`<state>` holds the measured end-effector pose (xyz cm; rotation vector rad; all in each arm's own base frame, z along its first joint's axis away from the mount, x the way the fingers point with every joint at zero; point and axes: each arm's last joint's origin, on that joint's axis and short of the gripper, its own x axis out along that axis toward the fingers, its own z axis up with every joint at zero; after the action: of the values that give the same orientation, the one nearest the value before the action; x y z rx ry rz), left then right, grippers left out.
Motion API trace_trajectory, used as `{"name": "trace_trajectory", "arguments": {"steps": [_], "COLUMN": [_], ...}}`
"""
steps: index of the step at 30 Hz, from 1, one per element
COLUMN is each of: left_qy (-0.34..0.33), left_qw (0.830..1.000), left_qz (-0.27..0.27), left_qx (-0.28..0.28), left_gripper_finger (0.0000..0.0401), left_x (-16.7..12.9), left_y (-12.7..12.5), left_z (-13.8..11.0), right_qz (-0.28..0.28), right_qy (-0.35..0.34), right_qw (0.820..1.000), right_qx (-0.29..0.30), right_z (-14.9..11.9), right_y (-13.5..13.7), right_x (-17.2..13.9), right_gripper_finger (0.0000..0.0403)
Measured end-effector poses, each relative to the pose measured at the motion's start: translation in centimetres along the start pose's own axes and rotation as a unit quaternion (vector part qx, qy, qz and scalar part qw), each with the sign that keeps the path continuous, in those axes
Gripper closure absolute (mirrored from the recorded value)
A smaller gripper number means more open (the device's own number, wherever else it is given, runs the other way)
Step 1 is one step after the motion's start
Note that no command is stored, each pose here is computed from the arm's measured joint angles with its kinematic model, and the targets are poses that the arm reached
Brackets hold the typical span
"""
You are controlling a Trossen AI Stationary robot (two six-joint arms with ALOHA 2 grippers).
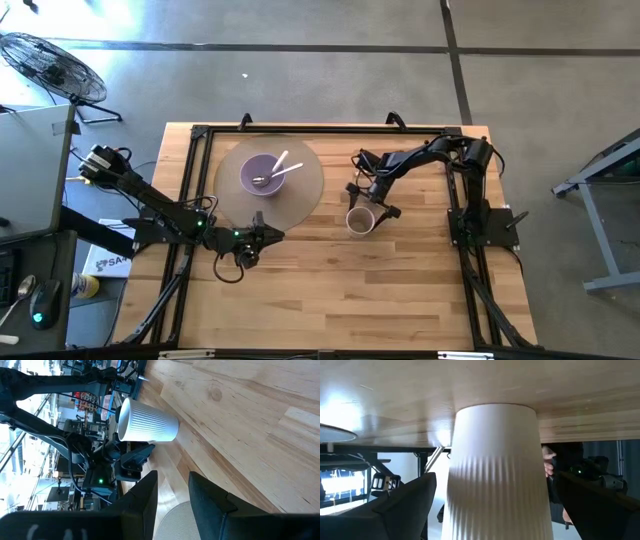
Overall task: Pick & Place Utensil
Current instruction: Put the white cup on the brown mat to the top right of the violet bowl
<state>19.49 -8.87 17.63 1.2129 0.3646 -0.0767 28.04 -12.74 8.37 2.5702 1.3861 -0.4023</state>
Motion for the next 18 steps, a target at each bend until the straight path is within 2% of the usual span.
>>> {"name": "trace_trajectory", "arguments": {"steps": [7, 13, 18], "left_qy": [0.000, 0.000, 0.000], "left_qw": [1.000, 1.000, 1.000], "left_qz": [0.000, 0.000, 0.000], "left_qx": [0.000, 0.000, 0.000], "left_gripper_finger": [0.0295, 0.0295, 0.0295], "left_x": [0.0, 0.0, 0.0], "left_y": [0.0, 0.0, 0.0], "left_z": [0.0, 0.0, 0.0], "right_qz": [0.017, 0.025, 0.044], "right_qy": [-0.010, -0.052, -0.106], "right_qw": [1.000, 0.998, 0.993], "right_qx": [-0.003, 0.023, 0.005], "right_z": [-0.5, -2.9, -5.4], "right_y": [0.0, -1.0, -1.6], "right_x": [-1.2, -2.7, -3.6], "right_gripper_finger": [0.0003, 0.0003, 0.0003]}}
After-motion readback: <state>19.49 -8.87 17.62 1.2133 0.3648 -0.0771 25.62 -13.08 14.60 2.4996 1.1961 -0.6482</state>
